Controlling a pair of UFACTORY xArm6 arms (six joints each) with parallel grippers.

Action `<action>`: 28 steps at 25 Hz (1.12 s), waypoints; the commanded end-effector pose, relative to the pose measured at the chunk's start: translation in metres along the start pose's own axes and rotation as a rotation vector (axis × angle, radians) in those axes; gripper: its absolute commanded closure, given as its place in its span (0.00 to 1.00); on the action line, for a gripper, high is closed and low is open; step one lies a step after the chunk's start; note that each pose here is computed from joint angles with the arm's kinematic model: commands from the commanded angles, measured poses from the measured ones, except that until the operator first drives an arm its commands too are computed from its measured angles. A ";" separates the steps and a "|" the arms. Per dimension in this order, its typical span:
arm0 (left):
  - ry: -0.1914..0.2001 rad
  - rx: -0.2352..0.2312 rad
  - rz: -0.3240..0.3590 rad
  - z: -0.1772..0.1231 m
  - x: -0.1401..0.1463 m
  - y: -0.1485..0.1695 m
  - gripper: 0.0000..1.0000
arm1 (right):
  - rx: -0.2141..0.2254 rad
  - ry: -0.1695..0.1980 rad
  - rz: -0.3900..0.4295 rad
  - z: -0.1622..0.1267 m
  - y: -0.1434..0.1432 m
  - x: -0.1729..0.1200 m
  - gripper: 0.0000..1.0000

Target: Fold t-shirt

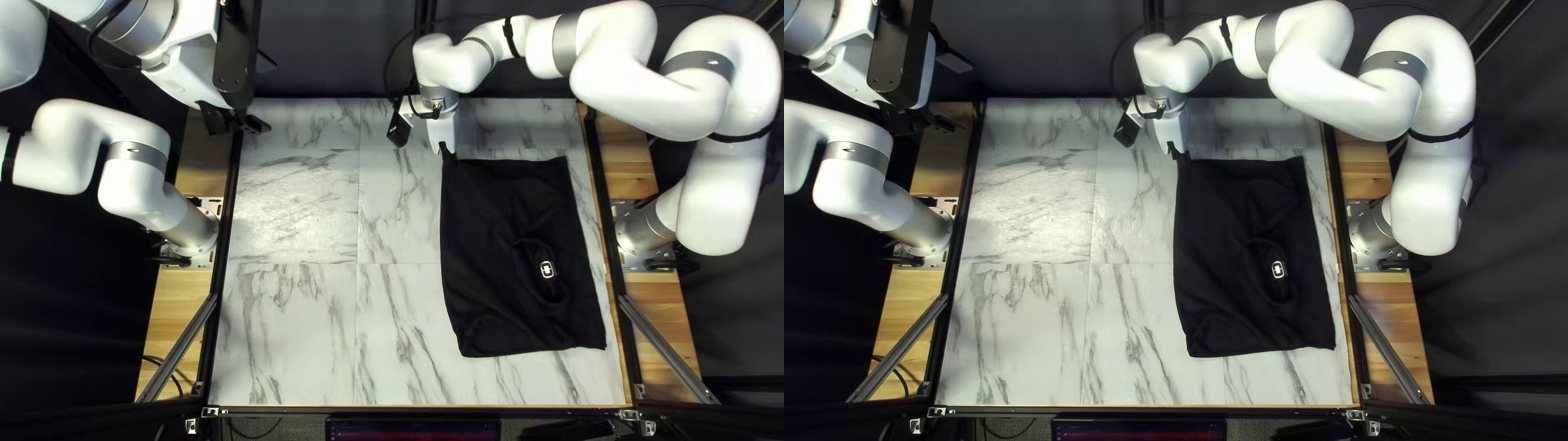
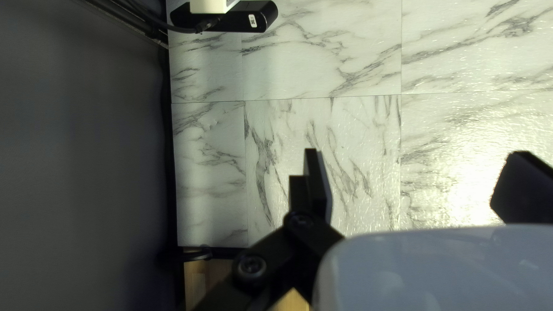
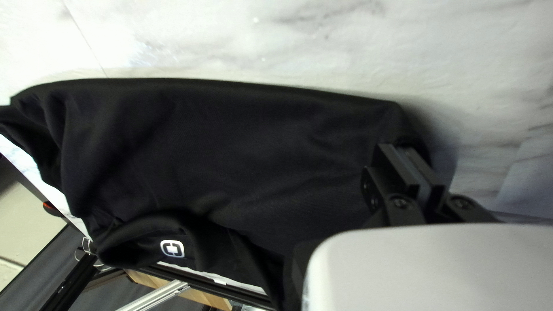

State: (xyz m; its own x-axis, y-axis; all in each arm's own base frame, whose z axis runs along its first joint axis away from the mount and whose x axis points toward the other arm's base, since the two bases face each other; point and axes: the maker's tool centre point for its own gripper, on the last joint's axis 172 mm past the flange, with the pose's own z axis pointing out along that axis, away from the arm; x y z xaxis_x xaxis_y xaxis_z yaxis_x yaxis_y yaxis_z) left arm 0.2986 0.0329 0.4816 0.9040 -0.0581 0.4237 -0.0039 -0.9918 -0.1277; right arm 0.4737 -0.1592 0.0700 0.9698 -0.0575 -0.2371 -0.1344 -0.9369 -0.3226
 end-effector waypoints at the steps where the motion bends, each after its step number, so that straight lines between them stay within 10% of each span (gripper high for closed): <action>1: 0.000 0.000 0.000 0.000 0.000 0.000 0.00 | -0.008 0.020 -0.016 -0.008 -0.001 0.021 1.00; 16: 0.000 0.000 0.000 0.000 0.000 0.000 0.00 | -0.007 0.129 -0.058 -0.031 -0.019 0.060 1.00; 28: 0.000 0.000 0.000 0.000 0.000 0.000 0.00 | -0.016 0.344 -0.049 -0.047 -0.035 0.066 1.00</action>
State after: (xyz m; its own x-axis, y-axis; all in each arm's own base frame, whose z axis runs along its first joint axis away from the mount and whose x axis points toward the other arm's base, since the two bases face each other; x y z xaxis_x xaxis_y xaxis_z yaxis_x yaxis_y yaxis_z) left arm 0.2986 0.0329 0.4816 0.9040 -0.0581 0.4237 -0.0039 -0.9918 -0.1277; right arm 0.5437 -0.1483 0.1038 0.9915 -0.1125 0.0648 -0.0863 -0.9441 -0.3183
